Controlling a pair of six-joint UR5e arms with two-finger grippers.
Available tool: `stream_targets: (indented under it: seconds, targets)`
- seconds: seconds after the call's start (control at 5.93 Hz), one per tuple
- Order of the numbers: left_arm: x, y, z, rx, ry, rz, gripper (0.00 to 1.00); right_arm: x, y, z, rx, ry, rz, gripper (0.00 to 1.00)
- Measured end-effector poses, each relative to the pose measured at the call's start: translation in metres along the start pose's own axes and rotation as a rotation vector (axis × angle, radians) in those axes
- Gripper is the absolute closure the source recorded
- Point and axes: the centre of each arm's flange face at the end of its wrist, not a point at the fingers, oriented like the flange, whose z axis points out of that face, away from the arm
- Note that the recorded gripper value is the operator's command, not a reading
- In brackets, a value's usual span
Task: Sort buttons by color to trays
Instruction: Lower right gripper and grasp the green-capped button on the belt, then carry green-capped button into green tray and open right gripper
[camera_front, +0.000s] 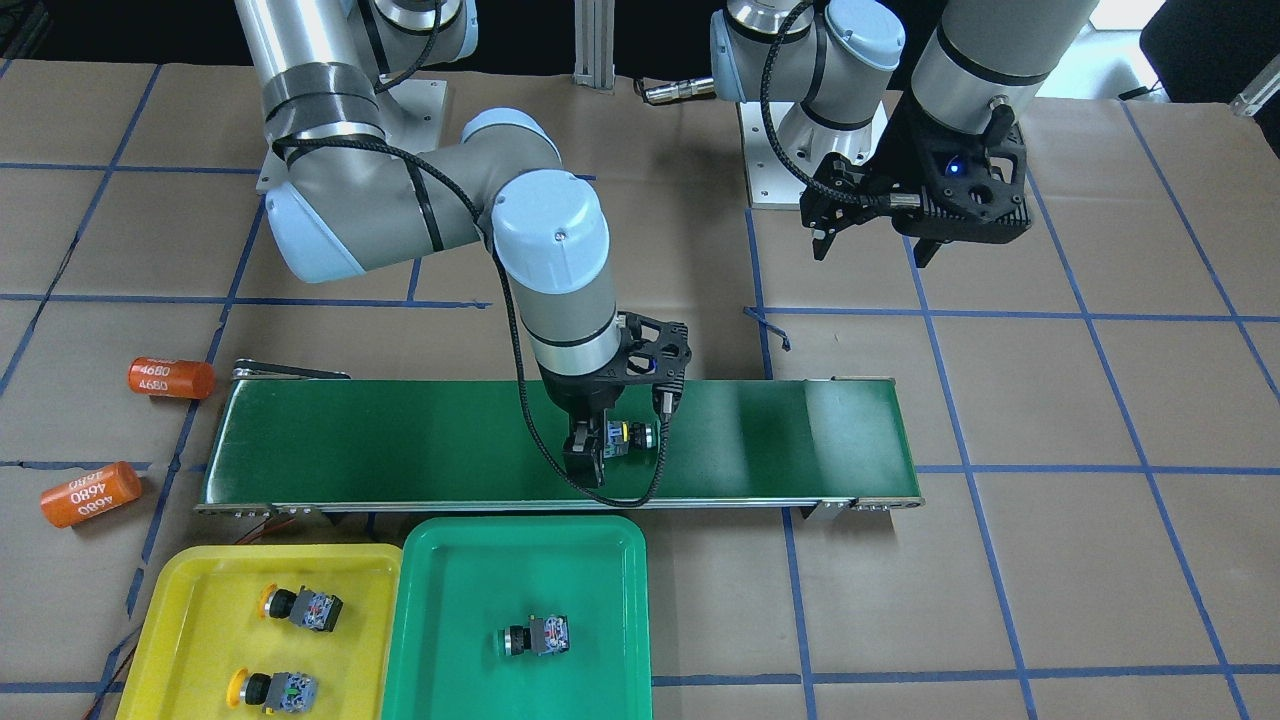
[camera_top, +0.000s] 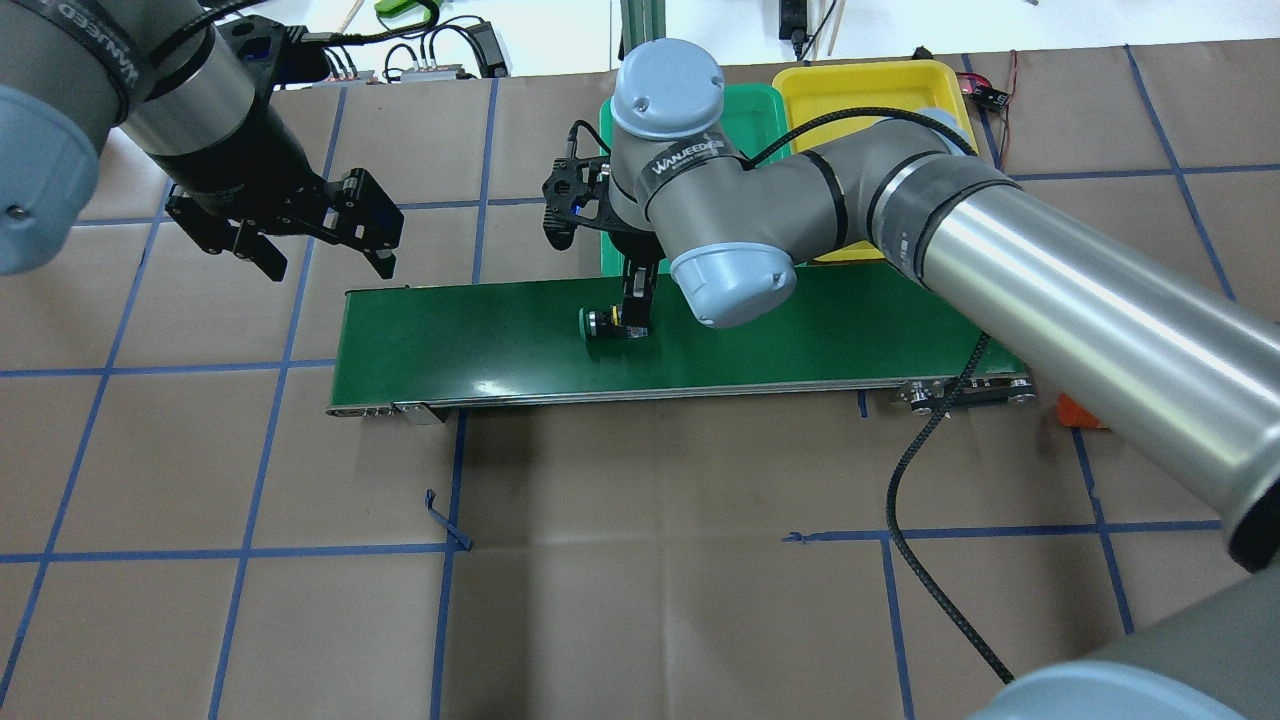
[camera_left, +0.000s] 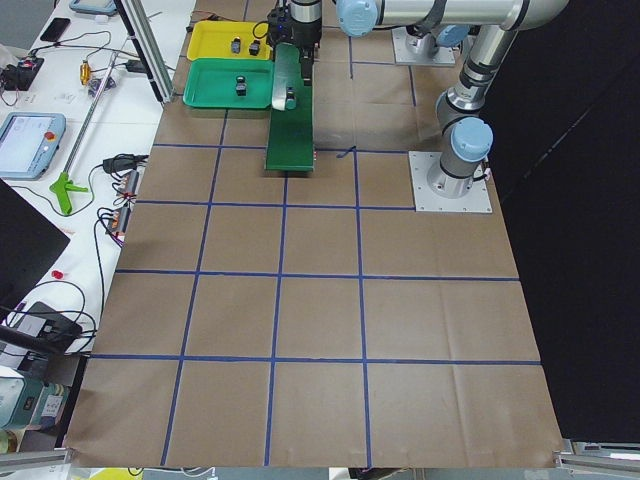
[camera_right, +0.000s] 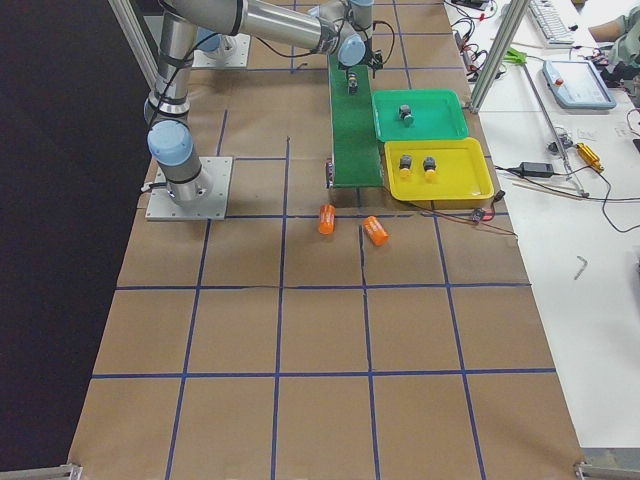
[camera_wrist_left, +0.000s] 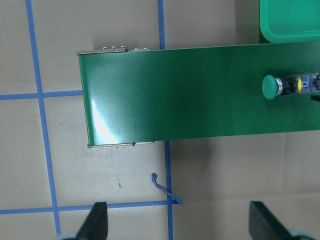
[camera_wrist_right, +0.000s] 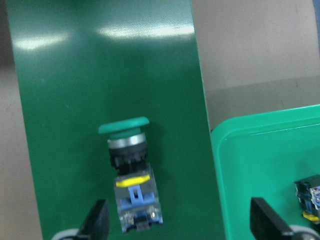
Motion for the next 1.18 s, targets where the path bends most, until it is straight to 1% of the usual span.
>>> stream_targets:
  seconds: [0.17,0.34,0.51,0.67,0.84,1.01,1.18]
  targets:
    - [0.000,0.000,0.002,-0.003,0.002,-0.003,0.01,-0.002,0.000,0.013,-0.016,-0.018,-0.010,0.00]
    - [0.000,-0.002,0.001,-0.002,0.003,-0.005,0.01,-0.005,0.010,0.021,-0.040,-0.032,-0.042,0.00]
    - [-0.002,-0.004,-0.001,0.001,0.004,-0.008,0.01,-0.004,0.030,0.024,-0.071,-0.041,-0.073,0.05]
    - [-0.002,-0.007,-0.002,0.002,0.006,-0.009,0.01,-0.001,0.054,0.023,-0.097,-0.049,-0.073,0.31]
    - [-0.003,-0.007,-0.002,0.003,0.007,-0.010,0.01,-0.002,0.073,0.027,-0.113,-0.062,-0.070,0.70]
    - [-0.004,-0.008,-0.002,0.003,0.008,-0.011,0.01,-0.002,0.087,0.030,-0.124,-0.073,-0.070,0.90]
    - [-0.005,-0.008,-0.002,0.002,0.008,-0.013,0.01,0.003,0.099,0.024,-0.138,-0.063,-0.089,0.92]
